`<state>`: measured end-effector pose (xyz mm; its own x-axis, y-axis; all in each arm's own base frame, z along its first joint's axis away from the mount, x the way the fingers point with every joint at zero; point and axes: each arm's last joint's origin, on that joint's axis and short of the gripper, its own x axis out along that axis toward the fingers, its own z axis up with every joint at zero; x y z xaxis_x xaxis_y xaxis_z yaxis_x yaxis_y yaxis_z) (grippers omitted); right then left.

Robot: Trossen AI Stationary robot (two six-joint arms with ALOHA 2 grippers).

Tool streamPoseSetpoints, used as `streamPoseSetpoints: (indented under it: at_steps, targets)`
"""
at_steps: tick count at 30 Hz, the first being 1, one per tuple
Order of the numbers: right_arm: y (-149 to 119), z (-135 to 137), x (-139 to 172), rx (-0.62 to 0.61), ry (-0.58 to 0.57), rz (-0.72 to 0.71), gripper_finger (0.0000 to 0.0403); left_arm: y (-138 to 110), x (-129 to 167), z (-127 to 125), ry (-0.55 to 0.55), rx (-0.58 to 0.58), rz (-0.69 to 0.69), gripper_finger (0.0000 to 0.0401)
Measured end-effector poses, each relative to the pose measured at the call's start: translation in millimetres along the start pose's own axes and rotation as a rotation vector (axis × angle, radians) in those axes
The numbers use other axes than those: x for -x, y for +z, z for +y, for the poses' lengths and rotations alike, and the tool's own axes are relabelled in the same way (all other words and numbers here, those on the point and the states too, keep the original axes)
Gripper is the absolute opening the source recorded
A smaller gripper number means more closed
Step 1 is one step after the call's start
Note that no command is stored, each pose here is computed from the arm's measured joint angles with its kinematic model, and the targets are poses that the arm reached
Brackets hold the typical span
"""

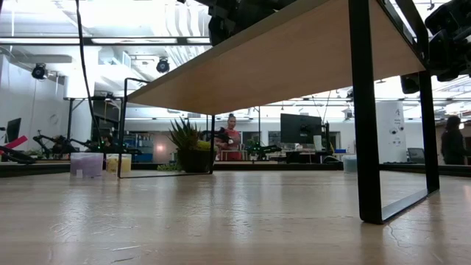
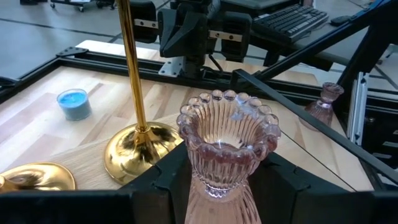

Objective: Pick & Place candle stick holders
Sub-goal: Put the top left pink glass candle holder on the shelf, then put the right pink glass candle holder on the shelf aligned with the other pink glass candle holder

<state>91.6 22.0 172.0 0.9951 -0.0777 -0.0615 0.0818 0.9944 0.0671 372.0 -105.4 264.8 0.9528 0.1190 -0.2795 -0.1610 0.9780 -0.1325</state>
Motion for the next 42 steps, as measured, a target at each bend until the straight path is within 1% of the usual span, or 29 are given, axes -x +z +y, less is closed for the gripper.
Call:
streamPoseSetpoints:
  at_steps: [10,13,18,23,30,35,38,42]
  targets:
    - [0,0,0,0.000,0.000,0.000,0.0008,0,1,-1,0.005,-0.006,0.000,0.0150]
    - [0,0,0,0.000,0.000,0.000,0.0008,-1,1,-1,0.006,-0.010,0.005,0.0170]
    - [0,0,0,0.000,0.000,0.000,0.0008,-1,2,-1,-0.008,-0.029,0.016,0.0215]
    - [0,0,0,0.000,0.000,0.000,0.0008,8,13,2,-0.012,-0.050,0.020,0.0241]
    - [0,0,0,0.000,0.000,0.000,0.0008,19,31,6,-0.005,-0.074,0.051,0.0248]
    - [0,0,0,0.000,0.000,0.000,0.0008,19,42,6,0.004,-0.097,0.106,0.0248]
    - [0,0,0,0.000,0.001,0.000,0.0008,19,49,2,0.015,-0.105,0.088,0.0248]
    - [0,0,0,0.000,0.000,0.000,0.0008,15,56,-5,0.076,-0.130,0.065,0.0248]
